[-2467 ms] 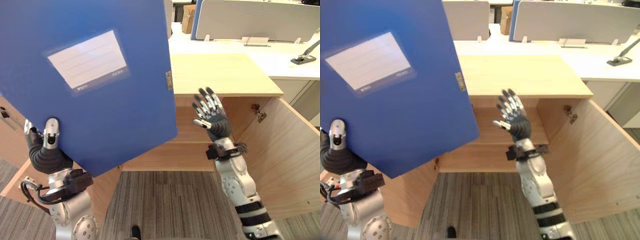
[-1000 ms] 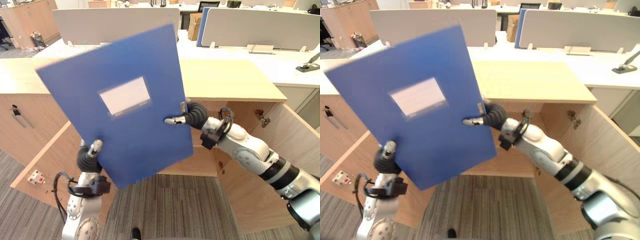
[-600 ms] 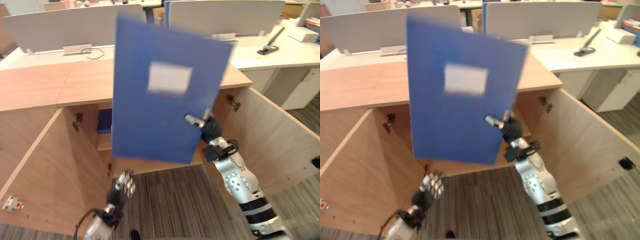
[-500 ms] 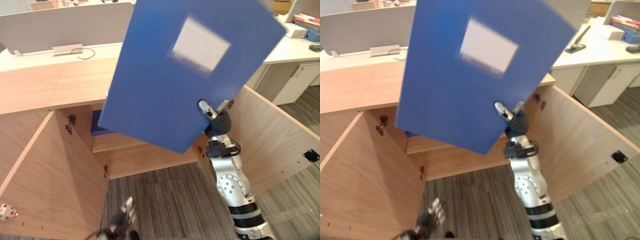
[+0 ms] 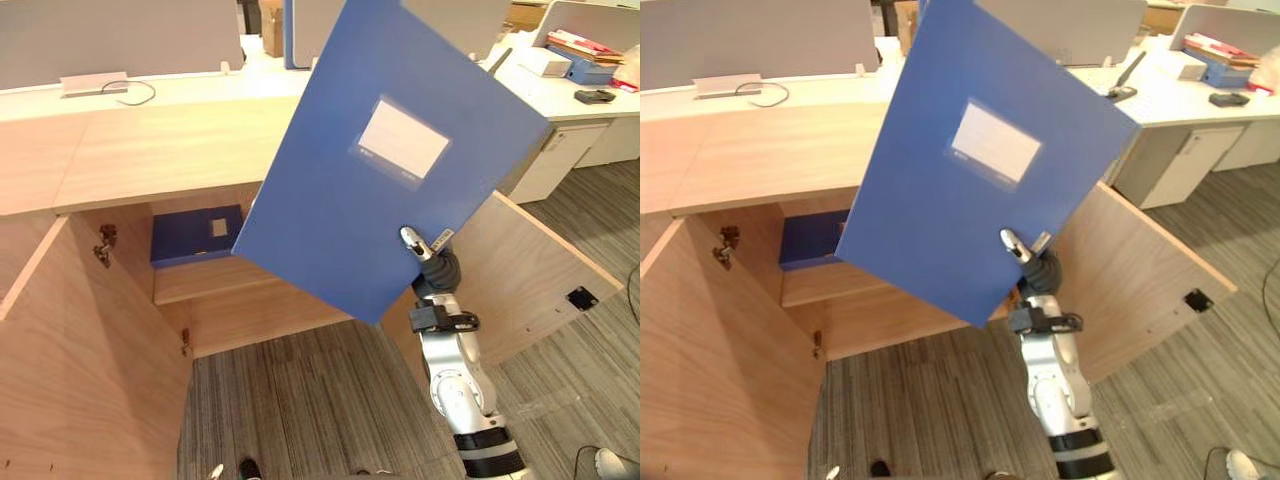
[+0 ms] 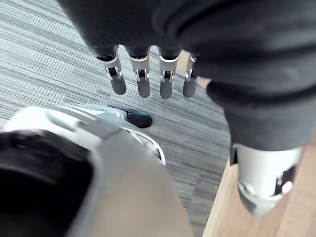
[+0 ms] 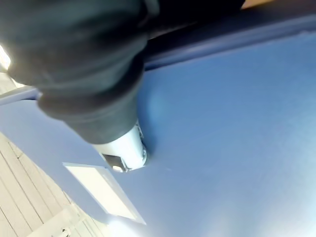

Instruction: Walk over to the cabinet, pick up the folder, carry it to the office cabinet, place the folder inside the office cabinet, then close the office cabinet door

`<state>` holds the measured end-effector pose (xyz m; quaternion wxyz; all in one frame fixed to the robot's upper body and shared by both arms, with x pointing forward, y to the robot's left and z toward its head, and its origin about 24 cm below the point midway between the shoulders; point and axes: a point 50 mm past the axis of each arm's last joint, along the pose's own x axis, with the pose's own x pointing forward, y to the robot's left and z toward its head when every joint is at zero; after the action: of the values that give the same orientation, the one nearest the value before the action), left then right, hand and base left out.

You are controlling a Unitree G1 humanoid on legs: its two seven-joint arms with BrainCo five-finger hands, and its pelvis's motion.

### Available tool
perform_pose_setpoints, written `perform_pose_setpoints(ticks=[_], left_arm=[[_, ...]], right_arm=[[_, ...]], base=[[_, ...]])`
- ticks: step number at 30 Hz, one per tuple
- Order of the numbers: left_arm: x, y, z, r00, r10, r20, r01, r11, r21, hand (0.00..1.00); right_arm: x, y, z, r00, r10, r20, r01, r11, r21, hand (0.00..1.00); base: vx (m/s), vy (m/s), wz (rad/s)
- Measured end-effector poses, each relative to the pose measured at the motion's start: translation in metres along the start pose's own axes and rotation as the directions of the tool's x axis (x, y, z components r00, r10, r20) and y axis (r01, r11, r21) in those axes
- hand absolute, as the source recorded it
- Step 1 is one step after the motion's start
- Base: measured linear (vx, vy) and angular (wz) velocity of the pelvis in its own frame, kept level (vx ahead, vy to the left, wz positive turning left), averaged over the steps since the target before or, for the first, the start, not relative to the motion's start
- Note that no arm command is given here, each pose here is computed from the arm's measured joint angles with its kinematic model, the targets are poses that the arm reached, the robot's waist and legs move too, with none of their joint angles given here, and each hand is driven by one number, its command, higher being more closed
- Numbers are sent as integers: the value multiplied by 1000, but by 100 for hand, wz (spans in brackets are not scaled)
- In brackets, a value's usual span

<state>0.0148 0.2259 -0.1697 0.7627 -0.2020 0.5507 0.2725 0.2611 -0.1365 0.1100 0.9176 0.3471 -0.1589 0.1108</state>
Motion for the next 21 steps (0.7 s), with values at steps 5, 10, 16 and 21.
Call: perform_pose_setpoints(ticks=[5, 10, 16, 21], left_arm=[[-3, 8, -11, 999, 48, -25, -50, 994, -97, 0], [-2, 2, -3, 998, 56, 8, -53, 983, -174, 0], [-1, -9, 6, 997, 47, 65, -33, 979, -203, 0], [-2, -11, 1, 997, 43, 59, -30, 979, -203, 0]], right_arm=[[0, -2, 2, 1000, -8, 10, 8, 1000, -3, 100], [-2, -5, 4, 999, -30, 30, 29, 999, 20, 100], [-5, -12, 5, 997, -65, 39, 64, 998, 24, 100], [-5, -12, 5, 995, -77, 58, 73, 996, 59, 100]], base=[[17, -37, 32], [74, -77, 8], [86, -85, 17], [28, 33, -11]])
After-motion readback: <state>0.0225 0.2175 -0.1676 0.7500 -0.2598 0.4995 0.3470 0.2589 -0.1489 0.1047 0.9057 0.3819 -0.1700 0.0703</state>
